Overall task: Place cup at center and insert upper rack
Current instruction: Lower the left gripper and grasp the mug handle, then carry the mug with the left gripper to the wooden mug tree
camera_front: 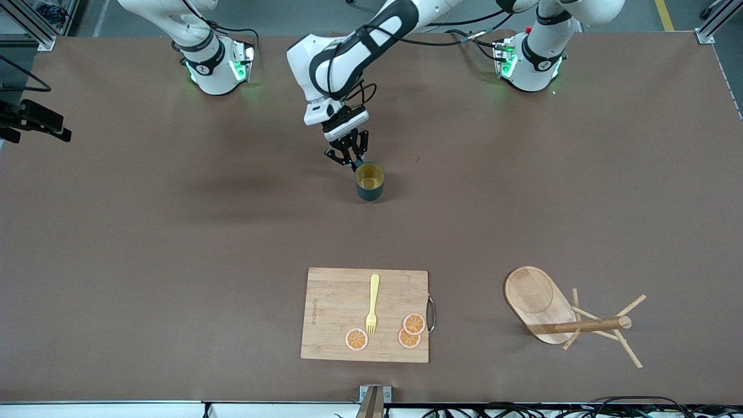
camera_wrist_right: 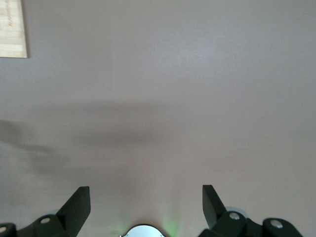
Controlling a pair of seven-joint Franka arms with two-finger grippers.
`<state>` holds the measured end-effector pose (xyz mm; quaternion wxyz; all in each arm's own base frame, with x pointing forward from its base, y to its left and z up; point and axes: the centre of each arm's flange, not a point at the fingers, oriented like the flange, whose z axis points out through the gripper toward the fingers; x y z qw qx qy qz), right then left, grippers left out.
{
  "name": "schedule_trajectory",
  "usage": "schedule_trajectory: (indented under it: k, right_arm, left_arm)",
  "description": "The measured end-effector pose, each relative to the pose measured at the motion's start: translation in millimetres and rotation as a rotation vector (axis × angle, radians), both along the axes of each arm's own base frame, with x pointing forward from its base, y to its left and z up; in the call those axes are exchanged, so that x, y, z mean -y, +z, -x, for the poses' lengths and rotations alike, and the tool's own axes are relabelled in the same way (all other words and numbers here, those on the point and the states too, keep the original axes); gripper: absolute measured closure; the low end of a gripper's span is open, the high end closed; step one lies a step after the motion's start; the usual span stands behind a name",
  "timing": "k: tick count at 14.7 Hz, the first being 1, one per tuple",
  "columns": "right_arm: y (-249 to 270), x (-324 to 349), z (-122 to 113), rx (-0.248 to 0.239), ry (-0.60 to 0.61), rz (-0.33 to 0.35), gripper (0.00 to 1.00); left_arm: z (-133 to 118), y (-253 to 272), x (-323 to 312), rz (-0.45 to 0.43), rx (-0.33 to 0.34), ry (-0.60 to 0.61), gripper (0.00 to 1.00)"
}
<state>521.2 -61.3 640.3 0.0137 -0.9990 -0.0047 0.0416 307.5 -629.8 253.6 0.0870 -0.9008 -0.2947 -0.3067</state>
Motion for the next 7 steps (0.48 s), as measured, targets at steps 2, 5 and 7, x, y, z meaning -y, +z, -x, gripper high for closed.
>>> schedule_trajectory:
  k: [2,5,7]
  right_arm:
    - [12.0,-0.8,7.6,0.023,0.000,-0.006,0.00]
    - [17.6,-0.6,14.3,0.032,0.000,-0.008,0.00]
    - [14.8,-0.4,15.2,0.027,0.000,-0.009,0.00]
  left_arm:
    - [-42.9,71.6,-19.6,0.051,-0.103,0.013,0.79]
    - [-118.0,176.9,-84.4,0.157,-0.243,0.007,0.79]
    - [-168.3,221.1,-141.2,0.228,-0.311,0.012,0.79]
